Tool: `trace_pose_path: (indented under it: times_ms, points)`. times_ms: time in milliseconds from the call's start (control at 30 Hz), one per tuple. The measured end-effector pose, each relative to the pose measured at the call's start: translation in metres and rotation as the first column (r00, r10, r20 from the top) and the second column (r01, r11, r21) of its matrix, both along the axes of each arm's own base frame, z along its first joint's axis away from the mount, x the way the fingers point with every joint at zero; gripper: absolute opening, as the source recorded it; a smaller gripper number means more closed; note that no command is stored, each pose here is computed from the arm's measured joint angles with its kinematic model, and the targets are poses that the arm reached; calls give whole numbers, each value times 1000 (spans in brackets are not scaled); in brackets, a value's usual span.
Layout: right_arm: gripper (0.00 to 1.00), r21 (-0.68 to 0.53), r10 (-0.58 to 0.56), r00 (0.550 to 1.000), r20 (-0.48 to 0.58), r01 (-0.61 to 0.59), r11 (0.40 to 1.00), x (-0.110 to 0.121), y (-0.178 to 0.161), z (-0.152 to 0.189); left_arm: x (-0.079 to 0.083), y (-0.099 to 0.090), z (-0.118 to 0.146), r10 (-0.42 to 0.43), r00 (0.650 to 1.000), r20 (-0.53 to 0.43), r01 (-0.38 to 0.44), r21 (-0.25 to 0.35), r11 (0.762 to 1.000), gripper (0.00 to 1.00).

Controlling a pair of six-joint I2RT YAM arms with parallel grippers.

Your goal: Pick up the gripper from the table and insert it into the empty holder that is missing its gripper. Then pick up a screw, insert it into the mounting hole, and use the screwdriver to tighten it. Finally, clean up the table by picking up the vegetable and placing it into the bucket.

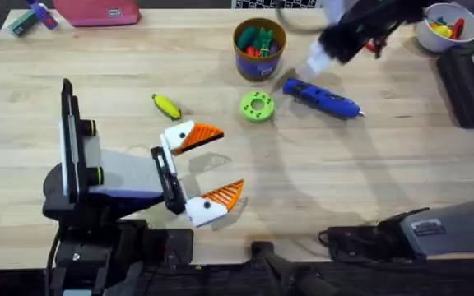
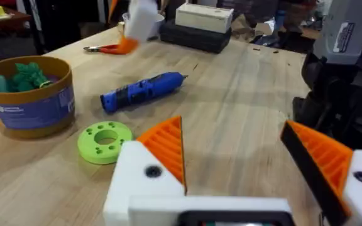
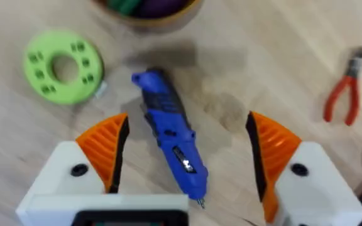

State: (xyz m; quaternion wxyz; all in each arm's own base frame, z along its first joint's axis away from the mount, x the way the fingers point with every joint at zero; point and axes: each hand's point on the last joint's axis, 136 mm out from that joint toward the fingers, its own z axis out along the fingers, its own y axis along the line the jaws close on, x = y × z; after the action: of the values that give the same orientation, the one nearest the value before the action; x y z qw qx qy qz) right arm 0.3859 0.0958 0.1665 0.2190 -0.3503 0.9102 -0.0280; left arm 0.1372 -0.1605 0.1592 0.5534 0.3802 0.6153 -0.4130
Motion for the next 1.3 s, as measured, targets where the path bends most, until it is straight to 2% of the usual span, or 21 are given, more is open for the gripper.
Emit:
trace_pose_path:
  times_ms: [133, 233, 333, 433, 500, 567, 700, 867, 967, 1067, 1133, 1300]
  points:
    - [993, 139, -162, 980, 117, 145, 980, -6, -1, 59, 2, 1, 1, 13, 1000, 6, -13, 2, 1000, 953]
    - [994, 225, -262, 955, 139, 227, 948, -24, -5, 89, 8, 3, 1, 48, 999, -5, -48, -2, 999, 970]
    - [994, 278, -328, 935, 133, 283, 918, -50, -11, 110, 19, 9, 1, 125, 991, -38, -126, -13, 992, 988]
    - [994, 326, -362, 921, 142, 302, 896, -72, -15, 127, 35, 19, 2, 230, 972, -44, -231, -13, 973, 988]
    - [994, 366, -382, 910, 163, 303, 880, -82, -17, 136, 46, 28, 4, 314, 948, -51, -314, -4, 949, 988]
    - [994, 402, -405, 898, 172, 312, 861, -92, -18, 138, 54, 37, 3, 387, 918, -82, -386, 31, 922, 987]
    - [994, 454, -456, 876, 157, 346, 821, -111, -23, 122, 63, 56, 21, 512, 851, -122, -495, 141, 857, 985]
    - [994, 498, -512, 850, 122, 394, 773, -140, -30, 92, 75, 80, 65, 635, 761, -135, -579, 301, 758, 985]
    - [994, 507, -559, 820, 126, 431, 746, -154, -40, 79, 86, 91, 80, 683, 709, -174, -584, 399, 707, 985]
    - [994, 503, -603, 787, 130, 471, 725, -163, -51, 67, 96, 99, 85, 715, 662, -226, -557, 490, 671, 985]
    - [994, 498, -619, 775, 129, 490, 716, -166, -54, 61, 105, 102, 88, 726, 640, -252, -534, 533, 656, 985]
    - [994, 485, -637, 761, 124, 513, 708, -166, -58, 55, 126, 107, 84, 745, 605, -282, -501, 592, 631, 985]
